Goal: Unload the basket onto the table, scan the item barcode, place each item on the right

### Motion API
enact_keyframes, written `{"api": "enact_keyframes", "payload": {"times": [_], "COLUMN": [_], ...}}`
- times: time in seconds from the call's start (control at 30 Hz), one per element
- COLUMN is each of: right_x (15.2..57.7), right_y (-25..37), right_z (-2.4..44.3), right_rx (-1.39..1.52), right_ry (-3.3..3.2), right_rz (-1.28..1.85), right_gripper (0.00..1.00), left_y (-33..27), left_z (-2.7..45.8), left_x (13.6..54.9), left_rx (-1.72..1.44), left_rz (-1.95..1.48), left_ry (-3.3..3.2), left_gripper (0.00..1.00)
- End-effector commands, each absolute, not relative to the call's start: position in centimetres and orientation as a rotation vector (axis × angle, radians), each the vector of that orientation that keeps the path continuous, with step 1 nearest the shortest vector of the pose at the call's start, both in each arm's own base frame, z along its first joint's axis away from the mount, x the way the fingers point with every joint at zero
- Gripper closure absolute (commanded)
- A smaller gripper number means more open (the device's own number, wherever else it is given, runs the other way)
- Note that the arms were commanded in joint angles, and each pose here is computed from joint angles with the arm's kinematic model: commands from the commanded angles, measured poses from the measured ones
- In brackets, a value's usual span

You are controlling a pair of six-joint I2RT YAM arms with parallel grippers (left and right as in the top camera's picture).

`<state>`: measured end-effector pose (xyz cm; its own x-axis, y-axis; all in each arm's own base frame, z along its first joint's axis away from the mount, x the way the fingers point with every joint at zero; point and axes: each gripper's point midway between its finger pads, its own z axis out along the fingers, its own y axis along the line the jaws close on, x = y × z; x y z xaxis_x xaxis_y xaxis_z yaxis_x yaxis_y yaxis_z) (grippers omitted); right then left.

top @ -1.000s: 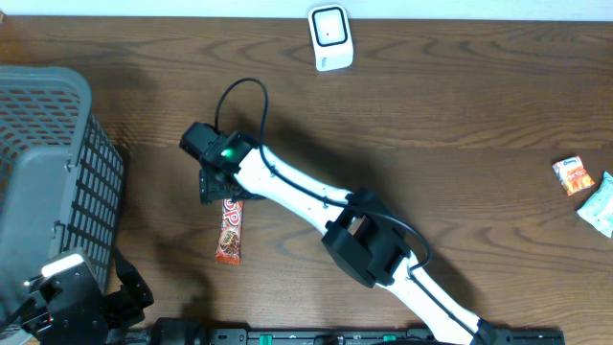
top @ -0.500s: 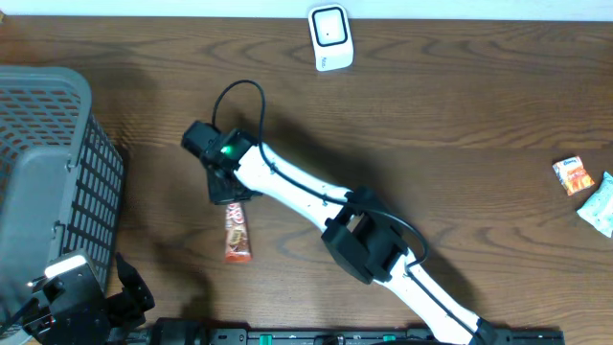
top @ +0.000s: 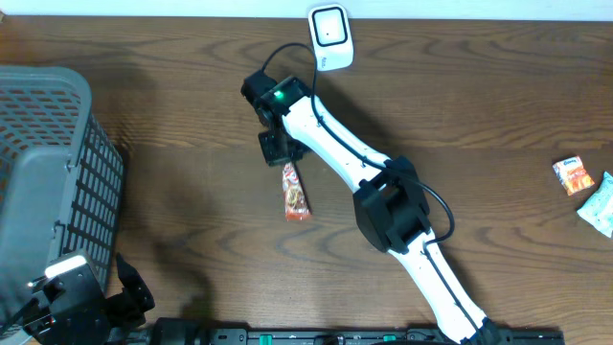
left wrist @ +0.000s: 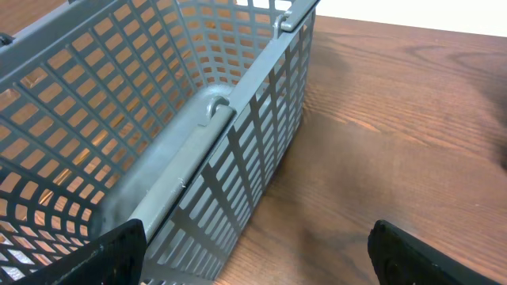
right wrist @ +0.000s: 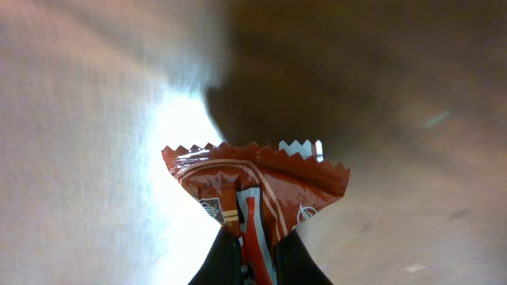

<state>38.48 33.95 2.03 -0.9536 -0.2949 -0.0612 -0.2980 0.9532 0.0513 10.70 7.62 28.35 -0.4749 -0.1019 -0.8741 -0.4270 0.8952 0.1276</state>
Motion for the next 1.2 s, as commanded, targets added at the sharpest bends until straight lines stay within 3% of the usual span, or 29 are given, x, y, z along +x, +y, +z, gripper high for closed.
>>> {"api": "enact_keyframes", "payload": {"times": [0.0, 0.17, 0.27, 0.57, 1.17], "right_x": [41.5, 45.0, 44.9, 42.9, 41.5], "right_y": [33.5, 29.2, 25.8, 24.1, 25.1], "right_z": [7.6, 11.0, 14.9, 21.0, 11.3], "right_rx": [-0.452, -0.043, 0.199, 0.293, 0.389], "right_ry": [2.829, 2.515, 2.216, 1.746, 1.711], "right_rz": [-0.027, -0.441, -0.684, -0.829, -0.693], "right_gripper": [0.99, 0.99, 0.99, 0.98, 0.98], "left_y": [7.7, 7.7, 7.7, 7.7, 6.1], "left_z": [28.3, 28.3, 28.3, 28.3, 28.0], "left_x": [10.5, 10.5, 10.5, 10.5, 11.2], "left_rx": [-0.393, -0.393, -0.393, -0.394, -0.338], "left_rz": [0.406, 0.406, 0.406, 0.406, 0.299], "left_ry": [2.045, 2.045, 2.045, 2.045, 2.065], "left_gripper": [0.10, 0.10, 0.10, 0.10, 0.10]}}
